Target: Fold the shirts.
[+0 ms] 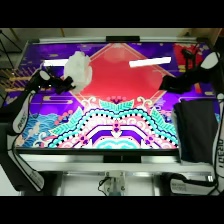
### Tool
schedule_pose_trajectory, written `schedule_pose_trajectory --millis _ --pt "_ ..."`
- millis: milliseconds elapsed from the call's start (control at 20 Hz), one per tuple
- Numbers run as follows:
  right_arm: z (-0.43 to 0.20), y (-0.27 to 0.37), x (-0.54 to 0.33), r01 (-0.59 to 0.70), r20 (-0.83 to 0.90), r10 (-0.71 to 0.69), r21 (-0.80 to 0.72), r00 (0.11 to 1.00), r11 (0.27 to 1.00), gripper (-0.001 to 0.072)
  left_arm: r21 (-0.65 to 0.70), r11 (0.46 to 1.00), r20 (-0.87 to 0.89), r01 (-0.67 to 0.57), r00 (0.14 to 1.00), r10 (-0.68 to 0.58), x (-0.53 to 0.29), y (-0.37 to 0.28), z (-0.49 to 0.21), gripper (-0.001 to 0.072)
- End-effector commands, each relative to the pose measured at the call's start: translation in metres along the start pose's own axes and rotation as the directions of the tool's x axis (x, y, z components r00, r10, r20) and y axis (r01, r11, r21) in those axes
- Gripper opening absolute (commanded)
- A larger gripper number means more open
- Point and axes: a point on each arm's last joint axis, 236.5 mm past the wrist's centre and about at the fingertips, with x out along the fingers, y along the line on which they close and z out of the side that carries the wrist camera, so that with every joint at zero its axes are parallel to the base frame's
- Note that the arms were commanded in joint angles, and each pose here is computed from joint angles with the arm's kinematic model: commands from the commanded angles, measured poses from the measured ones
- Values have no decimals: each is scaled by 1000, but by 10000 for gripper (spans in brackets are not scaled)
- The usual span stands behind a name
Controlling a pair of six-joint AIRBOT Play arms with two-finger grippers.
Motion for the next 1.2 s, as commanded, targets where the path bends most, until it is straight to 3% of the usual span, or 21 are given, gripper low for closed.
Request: schedule_pose_trajectory --millis 0,50,100,150,200,400,550,650,700,750,800,900,1150 --pt "-16 5 -2 -17 -66 17 -5 998 1000 499 71 994 34 79 996 -81 -21 -36 11 36" --pt "-20 6 -7 -18 -70 17 -17 997 1000 498 139 985 73 99 991 -110 -43 -55 19 36" --pt "-21 9 -15 -19 -58 17 -39 998 999 425 218 969 115 118 983 -146 -70 -77 27 36" --pt "-19 13 -26 -16 -27 15 -57 1000 998 271 313 940 160 134 968 -191 -105 -105 32 35" --pt "-16 17 -40 -13 19 14 -69 1000 998 220 398 906 205 144 949 -241 -143 -133 33 35" --pt "-11 46 -124 27 277 23 -174 960 984 220 713 685 320 149 800 -507 -334 -254 -26 36" --pt "-24 59 -202 138 487 -11 -224 873 965 219 825 535 286 184 681 -675 -443 -304 -106 36" --pt "-46 59 -237 204 556 -47 -224 830 953 221 849 476 230 229 650 -724 -469 -318 -147 36" --pt "-61 58 -247 223 557 -67 -216 828 951 325 847 462 197 262 652 -732 -468 -323 -162 36" --pt "-76 56 -250 231 538 -84 -212 839 950 529 849 441 151 290 667 -730 -457 -327 -178 36" --pt "-92 54 -248 231 498 -98 -213 861 950 562 847 430 111 312 688 -717 -440 -329 -190 36" --pt "-117 52 -234 196 397 -102 -206 912 959 562 829 439 31 347 754 -656 -386 -322 -210 36" --pt "-150 59 -134 -29 124 52 -181 991 983 562 741 562 -96 366 887 -452 -267 -263 -243 36"
